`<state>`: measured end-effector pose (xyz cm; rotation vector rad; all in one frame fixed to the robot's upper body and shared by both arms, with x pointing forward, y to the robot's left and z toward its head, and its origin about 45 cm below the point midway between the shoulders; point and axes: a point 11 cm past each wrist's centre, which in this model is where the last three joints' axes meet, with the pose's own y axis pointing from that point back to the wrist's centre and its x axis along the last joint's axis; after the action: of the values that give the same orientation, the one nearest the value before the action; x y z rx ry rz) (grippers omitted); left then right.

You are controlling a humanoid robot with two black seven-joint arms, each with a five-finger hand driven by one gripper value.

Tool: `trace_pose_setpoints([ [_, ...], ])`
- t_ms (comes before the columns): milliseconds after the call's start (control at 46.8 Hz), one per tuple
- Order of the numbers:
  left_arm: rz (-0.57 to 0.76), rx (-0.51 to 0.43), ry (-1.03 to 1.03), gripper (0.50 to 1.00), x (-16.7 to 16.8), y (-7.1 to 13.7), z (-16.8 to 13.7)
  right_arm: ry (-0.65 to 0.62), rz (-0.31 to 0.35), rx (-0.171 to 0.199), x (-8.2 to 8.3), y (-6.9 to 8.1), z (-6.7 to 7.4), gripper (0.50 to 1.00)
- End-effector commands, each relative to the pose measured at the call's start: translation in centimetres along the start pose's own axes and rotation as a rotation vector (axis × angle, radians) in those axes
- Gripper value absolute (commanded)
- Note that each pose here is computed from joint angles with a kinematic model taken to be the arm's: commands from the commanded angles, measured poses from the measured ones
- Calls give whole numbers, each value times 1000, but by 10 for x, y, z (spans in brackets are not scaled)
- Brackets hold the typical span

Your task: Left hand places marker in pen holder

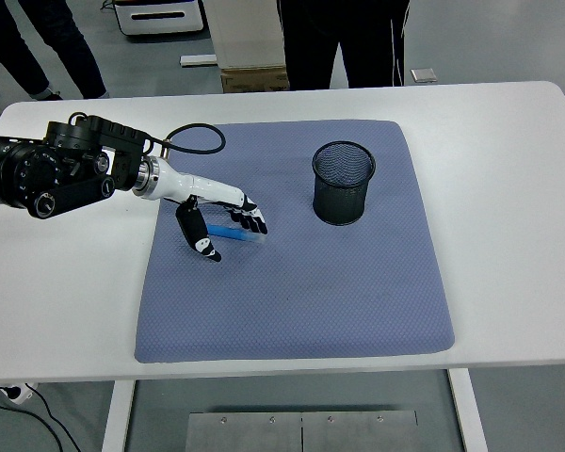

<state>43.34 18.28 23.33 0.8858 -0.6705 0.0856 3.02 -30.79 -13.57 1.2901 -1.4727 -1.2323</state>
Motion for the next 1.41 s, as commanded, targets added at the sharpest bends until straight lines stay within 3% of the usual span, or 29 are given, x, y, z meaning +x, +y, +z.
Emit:
trace_pose_setpoints([
  [0,0,-2,1,812,-1,0,0,0,0,-1,0,0,0,1000],
  [556,-15,16,-79,807,-2,1,-3,0,0,1,0,0,0,1000],
  [748,-19,31,-135,769,-2,1,-5,0,0,1,0,0,0,1000],
  [1132,-22,40,-163,757,-6,-2,-6,0,0,1,0,0,0,1000],
  [1175,-22,42,-175,728,-7,-3,-7,0,0,1,0,0,0,1000],
  [1389,-22,43,-177,687,-7,-3,-7,0,2,-1,0,0,0,1000],
])
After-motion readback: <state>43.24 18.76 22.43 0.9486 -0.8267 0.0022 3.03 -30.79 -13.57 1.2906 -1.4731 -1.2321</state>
